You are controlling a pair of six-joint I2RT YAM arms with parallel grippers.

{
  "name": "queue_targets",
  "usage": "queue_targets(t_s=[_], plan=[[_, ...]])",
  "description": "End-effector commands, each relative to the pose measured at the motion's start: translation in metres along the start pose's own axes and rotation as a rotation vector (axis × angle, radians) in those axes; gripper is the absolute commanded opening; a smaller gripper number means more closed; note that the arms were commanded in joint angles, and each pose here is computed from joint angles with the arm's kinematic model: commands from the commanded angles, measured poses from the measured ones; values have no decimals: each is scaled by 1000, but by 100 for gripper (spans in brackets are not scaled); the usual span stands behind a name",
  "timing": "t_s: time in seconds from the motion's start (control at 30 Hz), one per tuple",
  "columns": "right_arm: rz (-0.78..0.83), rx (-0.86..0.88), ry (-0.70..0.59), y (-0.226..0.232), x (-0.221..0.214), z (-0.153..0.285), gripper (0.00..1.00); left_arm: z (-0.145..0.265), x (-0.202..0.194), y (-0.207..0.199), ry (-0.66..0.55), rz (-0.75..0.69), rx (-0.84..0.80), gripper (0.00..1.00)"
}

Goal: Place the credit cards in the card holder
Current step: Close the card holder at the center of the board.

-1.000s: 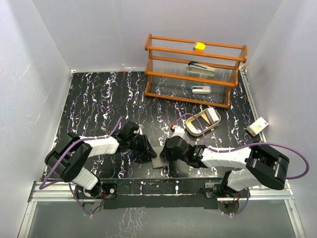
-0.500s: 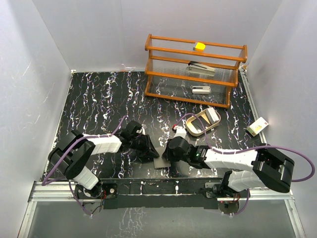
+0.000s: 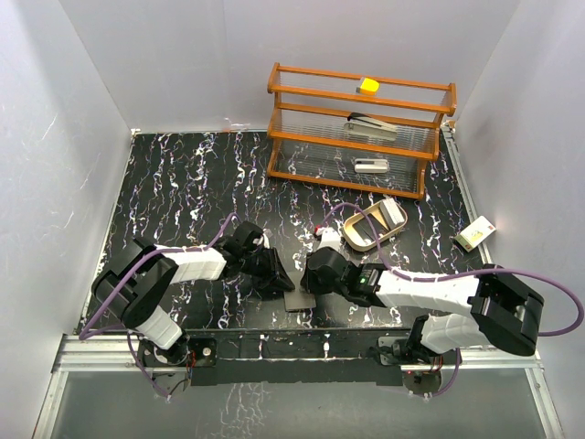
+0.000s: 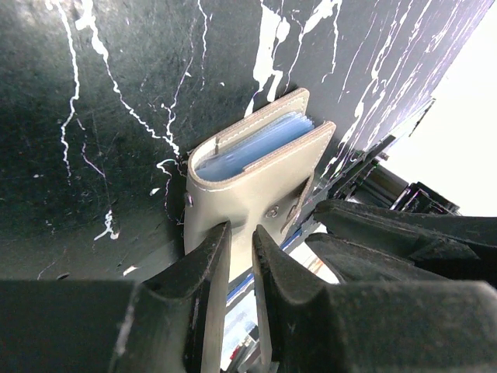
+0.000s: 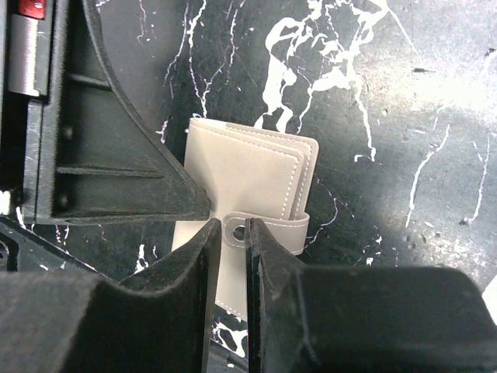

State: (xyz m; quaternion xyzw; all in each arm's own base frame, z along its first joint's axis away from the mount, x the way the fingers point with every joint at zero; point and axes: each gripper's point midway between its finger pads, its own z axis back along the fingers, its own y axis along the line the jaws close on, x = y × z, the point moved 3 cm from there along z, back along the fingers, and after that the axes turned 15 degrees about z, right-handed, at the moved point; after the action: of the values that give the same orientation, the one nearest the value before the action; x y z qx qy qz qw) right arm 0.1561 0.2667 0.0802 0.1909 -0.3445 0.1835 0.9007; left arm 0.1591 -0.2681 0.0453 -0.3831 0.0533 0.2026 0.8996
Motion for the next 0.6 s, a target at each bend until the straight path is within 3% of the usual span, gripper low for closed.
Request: queue_targets(t_s=[0.0, 0.57], plan=[[13, 22, -62, 10, 25, 3, 18, -7, 2, 46, -39, 38, 191, 18], [-15, 81, 26, 15, -5, -11, 16, -7, 2, 45, -39, 38, 188, 18]])
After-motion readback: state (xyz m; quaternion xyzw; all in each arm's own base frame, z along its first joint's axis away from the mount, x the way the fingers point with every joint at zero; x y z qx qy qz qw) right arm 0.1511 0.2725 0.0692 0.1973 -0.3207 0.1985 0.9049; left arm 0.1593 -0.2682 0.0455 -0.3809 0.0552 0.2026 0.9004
